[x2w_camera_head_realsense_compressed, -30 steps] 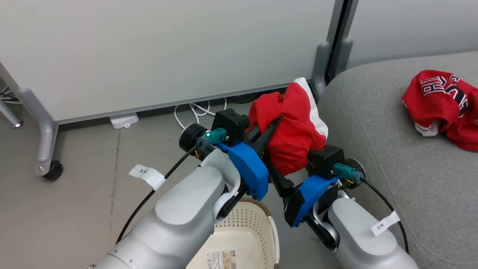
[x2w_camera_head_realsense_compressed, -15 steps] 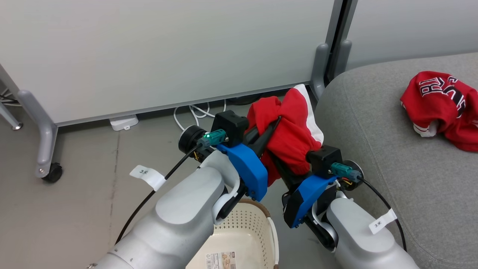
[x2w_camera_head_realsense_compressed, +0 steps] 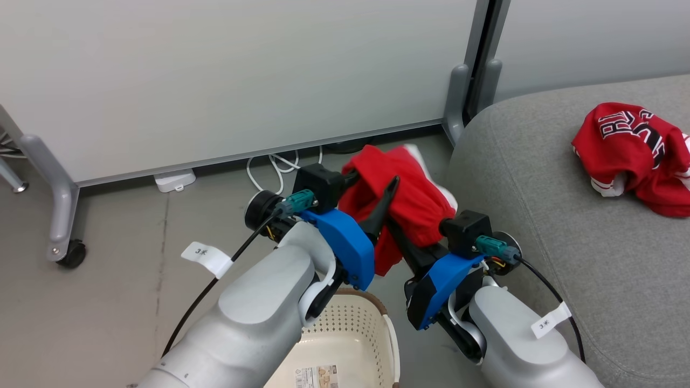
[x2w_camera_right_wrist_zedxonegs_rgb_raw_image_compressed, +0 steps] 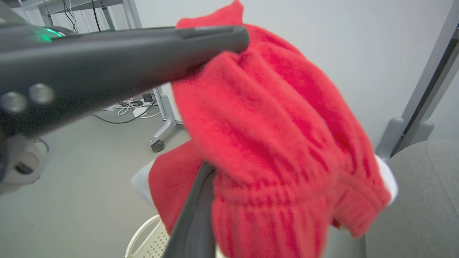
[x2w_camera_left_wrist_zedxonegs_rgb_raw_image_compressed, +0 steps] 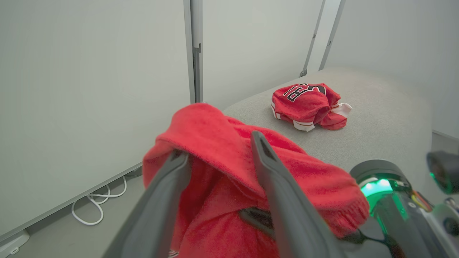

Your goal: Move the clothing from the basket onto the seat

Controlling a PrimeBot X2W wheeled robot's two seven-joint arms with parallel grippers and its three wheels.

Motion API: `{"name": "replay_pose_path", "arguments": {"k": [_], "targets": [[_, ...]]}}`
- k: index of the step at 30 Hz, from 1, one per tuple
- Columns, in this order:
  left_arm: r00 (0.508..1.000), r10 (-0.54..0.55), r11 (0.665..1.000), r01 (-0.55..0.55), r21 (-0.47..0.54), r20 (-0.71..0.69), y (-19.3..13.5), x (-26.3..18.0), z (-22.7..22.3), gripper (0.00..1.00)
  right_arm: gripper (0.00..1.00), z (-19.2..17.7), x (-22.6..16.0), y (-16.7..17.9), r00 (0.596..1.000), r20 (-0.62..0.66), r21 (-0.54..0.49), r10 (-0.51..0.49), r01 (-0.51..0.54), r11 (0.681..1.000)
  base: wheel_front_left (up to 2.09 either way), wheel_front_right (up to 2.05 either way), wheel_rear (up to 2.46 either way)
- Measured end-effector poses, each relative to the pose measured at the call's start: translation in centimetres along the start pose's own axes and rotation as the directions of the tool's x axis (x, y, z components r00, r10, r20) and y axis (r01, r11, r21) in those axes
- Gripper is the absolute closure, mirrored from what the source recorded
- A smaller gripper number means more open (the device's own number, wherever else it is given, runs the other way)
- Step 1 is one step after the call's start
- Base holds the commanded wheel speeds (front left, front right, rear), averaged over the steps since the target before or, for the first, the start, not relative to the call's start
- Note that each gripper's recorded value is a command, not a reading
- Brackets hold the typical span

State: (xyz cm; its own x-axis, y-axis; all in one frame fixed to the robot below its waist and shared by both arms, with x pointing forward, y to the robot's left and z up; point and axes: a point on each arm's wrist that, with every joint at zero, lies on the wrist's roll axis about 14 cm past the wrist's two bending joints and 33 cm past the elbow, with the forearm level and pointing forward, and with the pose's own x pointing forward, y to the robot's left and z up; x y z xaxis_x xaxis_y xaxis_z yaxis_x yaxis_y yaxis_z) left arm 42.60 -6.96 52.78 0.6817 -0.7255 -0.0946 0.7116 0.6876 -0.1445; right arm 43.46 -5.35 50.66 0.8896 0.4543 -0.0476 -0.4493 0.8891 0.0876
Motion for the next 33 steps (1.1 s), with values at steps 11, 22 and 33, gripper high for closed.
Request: {"name": "replay_pose_path", "arguments": {"k": [11, 22, 33], "targets": [[0.995, 0.094, 0.992, -0.093, -0.083, 0.014, 2.9, -2.2, -2.2, 0.0, 1.0, 0.8, -0.2, -1.2, 0.999, 0.025, -0.004, -0.035, 0.035, 0.999, 0.0, 0.0, 0.0], [0.971, 0.226, 0.97, -0.217, -0.107, 0.083, 6.4, -6.8, -3.2, 0.0, 1.0, 1.4, -0.5, -3.3, 0.993, 0.064, 0.003, -0.102, 0.102, 0.995, 0.0, 0.0, 0.0], [0.949, 0.273, 0.961, -0.264, -0.076, 0.156, 6.7, -10.1, -3.3, 0.0, 1.0, 1.7, -2.6, -5.9, 0.978, 0.089, -0.002, -0.189, 0.19, 0.982, 0.0, 0.0, 0.0]]}}
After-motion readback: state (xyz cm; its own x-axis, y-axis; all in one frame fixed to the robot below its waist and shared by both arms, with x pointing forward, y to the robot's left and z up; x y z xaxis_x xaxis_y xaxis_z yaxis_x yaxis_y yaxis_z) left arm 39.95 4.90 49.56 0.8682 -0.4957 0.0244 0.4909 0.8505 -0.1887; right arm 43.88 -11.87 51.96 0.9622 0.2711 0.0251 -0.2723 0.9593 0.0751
